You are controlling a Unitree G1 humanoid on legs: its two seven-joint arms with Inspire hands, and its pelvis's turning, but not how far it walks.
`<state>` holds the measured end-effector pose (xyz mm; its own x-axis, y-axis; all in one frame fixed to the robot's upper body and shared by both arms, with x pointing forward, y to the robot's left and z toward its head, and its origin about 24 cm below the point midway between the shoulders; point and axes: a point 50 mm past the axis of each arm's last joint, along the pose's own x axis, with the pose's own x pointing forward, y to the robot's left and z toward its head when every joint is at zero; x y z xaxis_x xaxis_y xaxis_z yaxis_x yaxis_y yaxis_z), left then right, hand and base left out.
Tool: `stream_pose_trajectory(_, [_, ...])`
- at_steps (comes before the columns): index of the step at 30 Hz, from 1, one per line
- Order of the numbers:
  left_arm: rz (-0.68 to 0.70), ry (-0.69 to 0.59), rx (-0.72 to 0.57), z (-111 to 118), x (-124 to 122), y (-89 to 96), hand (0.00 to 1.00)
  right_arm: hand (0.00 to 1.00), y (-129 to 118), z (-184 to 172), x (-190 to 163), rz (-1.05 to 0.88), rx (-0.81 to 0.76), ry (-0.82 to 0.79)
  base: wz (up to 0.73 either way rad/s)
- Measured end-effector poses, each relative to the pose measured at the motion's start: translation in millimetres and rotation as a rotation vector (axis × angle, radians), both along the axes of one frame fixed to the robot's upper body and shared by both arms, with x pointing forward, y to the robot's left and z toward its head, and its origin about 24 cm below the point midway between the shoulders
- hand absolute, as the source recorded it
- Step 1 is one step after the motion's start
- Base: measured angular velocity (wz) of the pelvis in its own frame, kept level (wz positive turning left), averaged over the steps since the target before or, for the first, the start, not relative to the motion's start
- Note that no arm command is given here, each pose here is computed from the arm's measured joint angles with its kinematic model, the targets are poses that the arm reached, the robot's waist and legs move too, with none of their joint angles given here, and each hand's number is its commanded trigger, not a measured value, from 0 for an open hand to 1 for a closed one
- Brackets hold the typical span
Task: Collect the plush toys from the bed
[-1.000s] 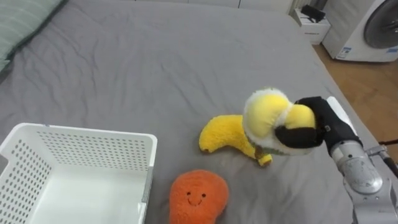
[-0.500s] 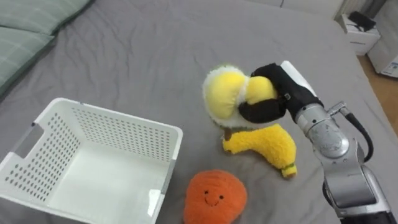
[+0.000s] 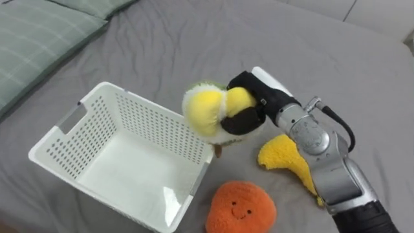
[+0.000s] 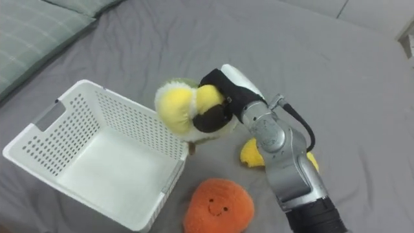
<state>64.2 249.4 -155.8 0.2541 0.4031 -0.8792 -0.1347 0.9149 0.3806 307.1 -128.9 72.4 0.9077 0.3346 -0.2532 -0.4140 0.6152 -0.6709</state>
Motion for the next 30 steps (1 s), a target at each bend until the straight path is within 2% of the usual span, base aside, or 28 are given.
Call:
stream_pose_trajectory(5, [0.004, 0.005, 0.009, 1, 0, 4.2, 0.0, 0.98, 7, -3, 7, 0.007, -0.022, 0.015, 0.03])
stream_pose_trajectory(7, [0.006, 0.011, 0.019, 2, -1, 8.4, 0.0, 0.75, 11, -4, 6, 0.011, -0.029, 0.021, 0.0])
stream_pose_trajectory(8, [0.006, 0.02, 0.026, 3, -2, 11.1, 0.0, 0.43, 14, -4, 6, 0.019, -0.033, 0.018, 0.0])
stream_pose_trajectory(9, [0.007, 0.027, 0.031, 3, -3, 13.3, 0.0, 0.28, 16, -4, 6, 0.024, -0.036, 0.014, 0.0])
stream_pose_trajectory(10, [0.007, 0.029, 0.034, 4, -3, 14.4, 0.0, 0.0, 17, -5, 6, 0.026, -0.035, 0.014, 0.0])
stream_pose_trajectory(17, [0.005, 0.027, 0.041, 5, 2, 16.6, 0.0, 0.0, 30, 0, 6, 0.062, -0.047, -0.015, 0.0])
stream_pose_trajectory(30, [-0.003, -0.007, 0.044, 8, 13, 16.4, 0.0, 0.0, 32, -4, 6, 0.034, -0.035, -0.036, 0.0])
